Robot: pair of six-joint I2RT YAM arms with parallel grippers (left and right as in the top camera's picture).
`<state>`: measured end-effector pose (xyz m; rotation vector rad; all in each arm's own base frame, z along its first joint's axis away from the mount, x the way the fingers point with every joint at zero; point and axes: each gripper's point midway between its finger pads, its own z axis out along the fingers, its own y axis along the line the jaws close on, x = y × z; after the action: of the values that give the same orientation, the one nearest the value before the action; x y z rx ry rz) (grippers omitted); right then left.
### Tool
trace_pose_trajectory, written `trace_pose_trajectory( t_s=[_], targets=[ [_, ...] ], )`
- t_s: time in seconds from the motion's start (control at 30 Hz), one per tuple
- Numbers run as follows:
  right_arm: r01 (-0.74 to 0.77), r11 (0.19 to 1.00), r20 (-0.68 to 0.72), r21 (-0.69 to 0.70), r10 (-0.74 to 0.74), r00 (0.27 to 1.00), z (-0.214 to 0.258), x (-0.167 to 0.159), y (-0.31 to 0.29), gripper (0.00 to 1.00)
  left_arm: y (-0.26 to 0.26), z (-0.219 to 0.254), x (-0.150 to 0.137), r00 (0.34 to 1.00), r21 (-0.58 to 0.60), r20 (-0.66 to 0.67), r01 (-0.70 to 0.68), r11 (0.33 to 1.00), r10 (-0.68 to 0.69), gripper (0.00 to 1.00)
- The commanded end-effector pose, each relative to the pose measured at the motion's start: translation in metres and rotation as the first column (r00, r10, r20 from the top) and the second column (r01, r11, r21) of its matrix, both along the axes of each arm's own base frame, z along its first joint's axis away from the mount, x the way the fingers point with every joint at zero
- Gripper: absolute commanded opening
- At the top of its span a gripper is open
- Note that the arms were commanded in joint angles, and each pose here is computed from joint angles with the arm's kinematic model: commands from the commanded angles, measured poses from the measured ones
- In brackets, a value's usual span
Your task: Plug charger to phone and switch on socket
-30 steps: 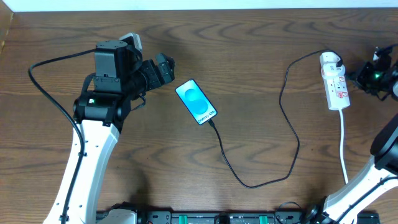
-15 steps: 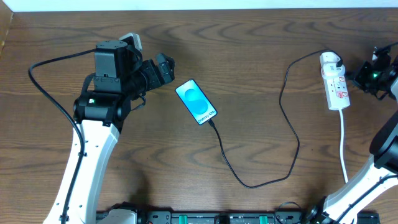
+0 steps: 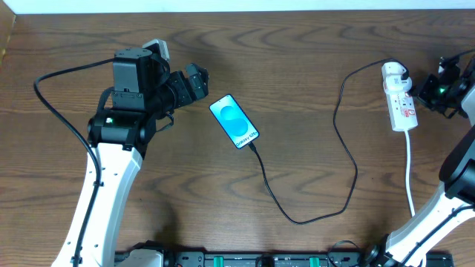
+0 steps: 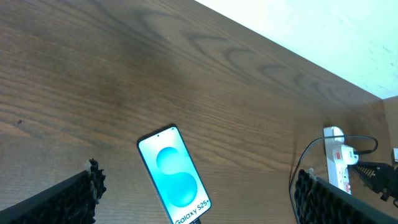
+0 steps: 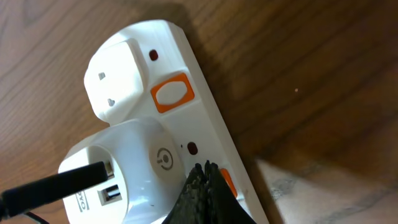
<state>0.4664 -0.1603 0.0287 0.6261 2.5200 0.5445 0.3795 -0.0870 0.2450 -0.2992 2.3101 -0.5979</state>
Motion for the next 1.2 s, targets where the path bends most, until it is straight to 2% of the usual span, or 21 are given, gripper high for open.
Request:
trace_pose_trajectory(
  t_s=[0.0,0.5,0.83,1.17],
  targets=[
    [-0.043,0.999,-0.013,0.019,0.043,0.999,-0.009,0.003,0.012,0.01,0.003,0.01,0.002,1.0,0.013,0.029,-0.008,1.0,0.007,1.0],
    [-0.073,0.995,-0.111,0.072,0.08,0.991,-0.027,-0.011,0.038,0.01,0.003,0.01,0.001,1.0,0.013,0.029,-0.008,1.0,0.007,1.0],
    [-0.033,0.999,-0.227,0.029,0.039,0.973,-0.039,-0.024,0.044,0.01,0.003,0.01,0.001,1.0,0.013,0.029,-0.008,1.0,0.007,1.0],
    [0.037,0.999,-0.182,0.002,-0.036,0.983,-0.035,-0.013,0.024,0.01,0.003,0.01,0.001,1.0,0.013,0.029,-0.008,1.0,0.007,1.0]
  ],
)
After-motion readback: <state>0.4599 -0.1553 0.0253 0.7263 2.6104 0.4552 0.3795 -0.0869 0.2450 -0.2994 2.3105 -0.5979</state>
